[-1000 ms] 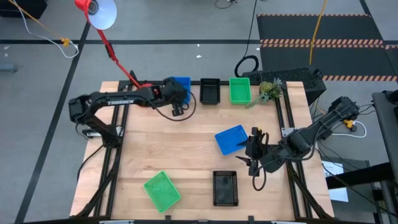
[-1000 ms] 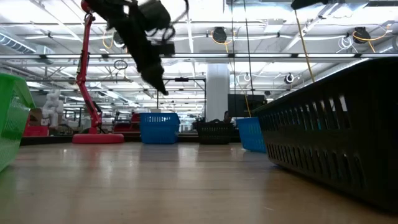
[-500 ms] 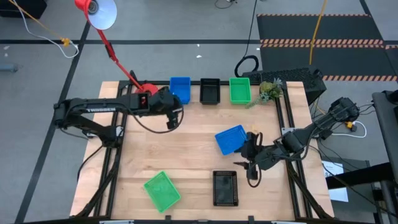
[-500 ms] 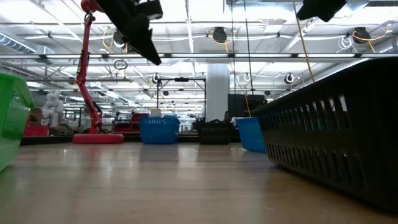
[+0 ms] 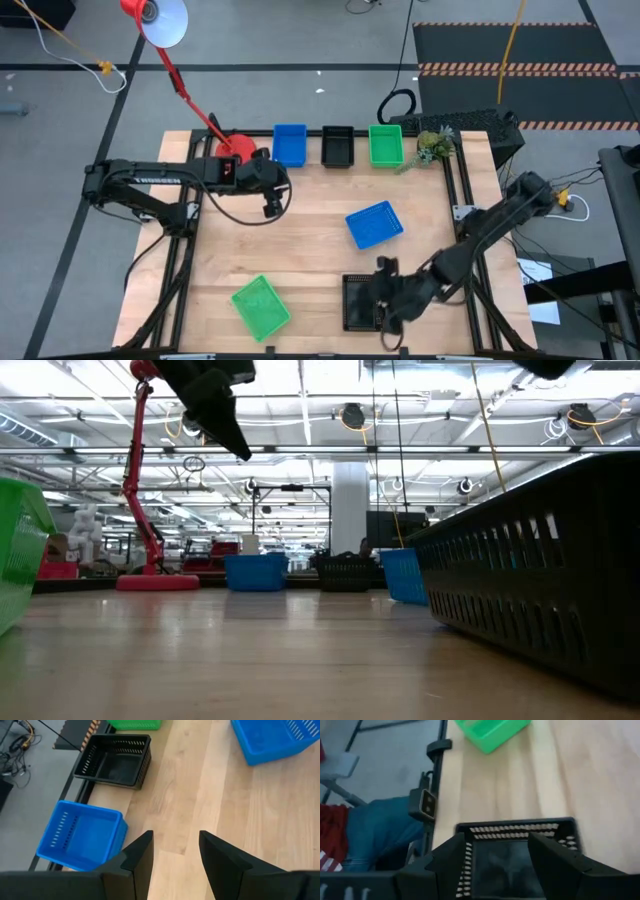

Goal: Stack baskets by color
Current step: Stack the bottom black basket on top of the black baskets

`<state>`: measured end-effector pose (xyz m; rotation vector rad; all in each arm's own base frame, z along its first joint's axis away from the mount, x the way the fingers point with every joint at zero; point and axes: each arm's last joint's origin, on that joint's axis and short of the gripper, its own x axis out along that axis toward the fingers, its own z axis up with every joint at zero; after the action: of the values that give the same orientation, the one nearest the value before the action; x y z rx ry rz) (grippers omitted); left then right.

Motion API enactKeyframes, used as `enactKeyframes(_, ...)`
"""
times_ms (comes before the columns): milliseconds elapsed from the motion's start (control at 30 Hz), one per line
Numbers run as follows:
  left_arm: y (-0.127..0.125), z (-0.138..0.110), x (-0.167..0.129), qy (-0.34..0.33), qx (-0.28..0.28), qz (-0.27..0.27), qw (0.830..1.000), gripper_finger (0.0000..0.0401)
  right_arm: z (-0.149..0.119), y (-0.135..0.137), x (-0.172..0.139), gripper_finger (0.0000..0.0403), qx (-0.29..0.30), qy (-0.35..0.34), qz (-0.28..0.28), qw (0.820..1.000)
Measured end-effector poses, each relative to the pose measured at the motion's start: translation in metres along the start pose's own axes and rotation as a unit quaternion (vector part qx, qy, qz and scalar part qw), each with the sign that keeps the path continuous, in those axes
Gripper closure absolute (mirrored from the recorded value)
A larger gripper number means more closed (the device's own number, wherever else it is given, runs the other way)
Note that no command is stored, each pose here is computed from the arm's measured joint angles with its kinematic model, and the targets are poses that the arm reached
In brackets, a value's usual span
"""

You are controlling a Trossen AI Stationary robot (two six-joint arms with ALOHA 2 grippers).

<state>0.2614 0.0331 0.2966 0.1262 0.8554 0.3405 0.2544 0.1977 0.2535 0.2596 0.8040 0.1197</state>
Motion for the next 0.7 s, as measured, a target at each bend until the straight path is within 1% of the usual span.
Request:
enactKeyframes(167,0.002,0.001,0.0,-0.005,0.009,0.003,1.0,0.0242,0.009,0.029,0.016,0.019,-0.022,0.068,0.003,0.997)
enactKeyframes(300,0.002,0.002,0.001,-0.009,0.023,0.004,1.0,0.0242,0.007,0.044,0.024,0.019,-0.037,0.107,-0.017,0.993)
enactKeyframes(367,0.004,0.002,0.001,-0.01,0.021,0.007,1.0,0.0242,0.002,0.047,0.029,0.019,-0.036,0.129,-0.022,0.991)
enactKeyframes(500,0.008,0.002,0.002,-0.008,0.025,0.012,1.0,0.0242,-0.007,0.049,0.039,0.019,-0.023,0.163,-0.016,0.986)
enactKeyframes(700,0.014,0.003,0.004,-0.011,0.02,0.02,1.0,0.0242,-0.015,0.048,0.052,0.0194,-0.038,0.18,-0.025,0.983)
